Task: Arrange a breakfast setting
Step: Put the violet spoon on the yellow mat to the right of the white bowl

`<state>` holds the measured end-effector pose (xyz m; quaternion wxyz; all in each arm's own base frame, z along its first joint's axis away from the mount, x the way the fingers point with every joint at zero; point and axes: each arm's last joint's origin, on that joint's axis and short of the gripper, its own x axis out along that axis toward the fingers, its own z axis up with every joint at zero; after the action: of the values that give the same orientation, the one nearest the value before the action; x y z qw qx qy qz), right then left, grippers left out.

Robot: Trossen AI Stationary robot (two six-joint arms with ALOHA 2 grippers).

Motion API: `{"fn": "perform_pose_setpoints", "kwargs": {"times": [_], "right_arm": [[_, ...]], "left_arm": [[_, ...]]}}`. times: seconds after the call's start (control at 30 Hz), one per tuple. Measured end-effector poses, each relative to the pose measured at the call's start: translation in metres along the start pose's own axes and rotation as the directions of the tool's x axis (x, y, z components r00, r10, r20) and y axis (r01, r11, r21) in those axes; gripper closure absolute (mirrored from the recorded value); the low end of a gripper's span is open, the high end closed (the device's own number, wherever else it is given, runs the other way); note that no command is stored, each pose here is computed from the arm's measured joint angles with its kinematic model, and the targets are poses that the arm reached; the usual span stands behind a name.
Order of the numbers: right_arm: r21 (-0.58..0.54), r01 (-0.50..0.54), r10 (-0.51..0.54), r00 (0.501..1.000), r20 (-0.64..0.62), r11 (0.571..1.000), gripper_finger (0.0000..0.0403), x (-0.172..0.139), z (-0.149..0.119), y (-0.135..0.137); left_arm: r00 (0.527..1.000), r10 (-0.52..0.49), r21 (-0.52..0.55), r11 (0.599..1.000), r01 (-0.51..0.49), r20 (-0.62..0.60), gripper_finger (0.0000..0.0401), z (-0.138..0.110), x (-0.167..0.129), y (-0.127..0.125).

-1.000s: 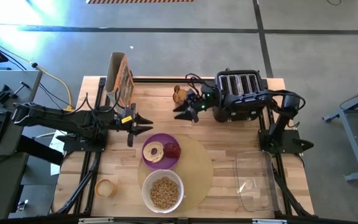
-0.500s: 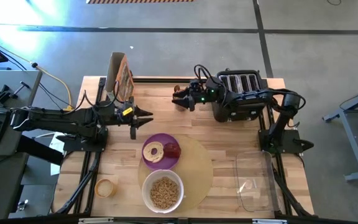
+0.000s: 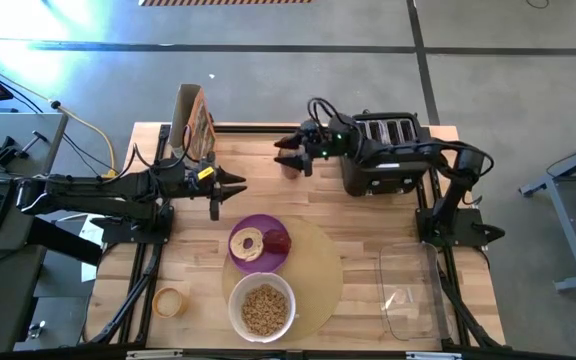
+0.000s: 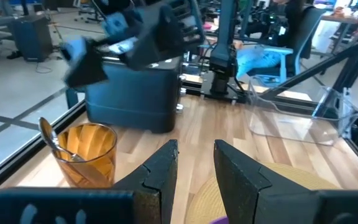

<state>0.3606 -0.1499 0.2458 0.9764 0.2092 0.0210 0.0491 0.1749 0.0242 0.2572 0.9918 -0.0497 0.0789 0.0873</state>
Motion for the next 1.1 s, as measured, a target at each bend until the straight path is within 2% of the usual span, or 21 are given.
{"fn": "perform_pose_setpoints", "kwargs": {"times": [0.1,0.17,0.27,0.4,0.7,1.1], "right_arm": [[-0.097,0.011,-0.022,0.994,-0.108,0.995,0.0086,0.008,0.016,0.001],[-0.203,0.029,-0.069,0.979,-0.192,0.979,0.0086,0.012,0.026,0.003],[-0.349,0.07,-0.181,0.938,-0.297,0.934,0.0086,0.013,0.039,0.006],[-0.48,0.123,-0.299,0.902,-0.31,0.868,0.0086,0.011,0.056,0.007],[-0.567,0.115,-0.348,0.88,-0.323,0.816,0.0086,-0.002,0.073,-0.008],[-0.525,0.133,-0.379,0.836,-0.397,0.841,0.0086,0.006,0.047,-0.043]], "left_arm": [[1.0,-0.006,0.0,1.0,0.006,-0.001,0.0306,0.0,0.0,0.0],[1.0,-0.006,0.0,1.0,0.006,-0.002,0.0306,0.0,0.0,0.0],[1.0,-0.005,0.0,1.0,0.005,-0.009,0.0306,-0.001,0.0,0.0],[1.0,-0.003,0.001,1.0,0.003,-0.03,0.0306,-0.003,0.0,0.0],[0.999,-0.002,0.002,1.0,0.002,-0.051,0.0306,-0.005,0.0,0.0],[0.999,-0.001,0.001,1.0,0.002,-0.054,0.0306,-0.005,0.0,0.0]]}}
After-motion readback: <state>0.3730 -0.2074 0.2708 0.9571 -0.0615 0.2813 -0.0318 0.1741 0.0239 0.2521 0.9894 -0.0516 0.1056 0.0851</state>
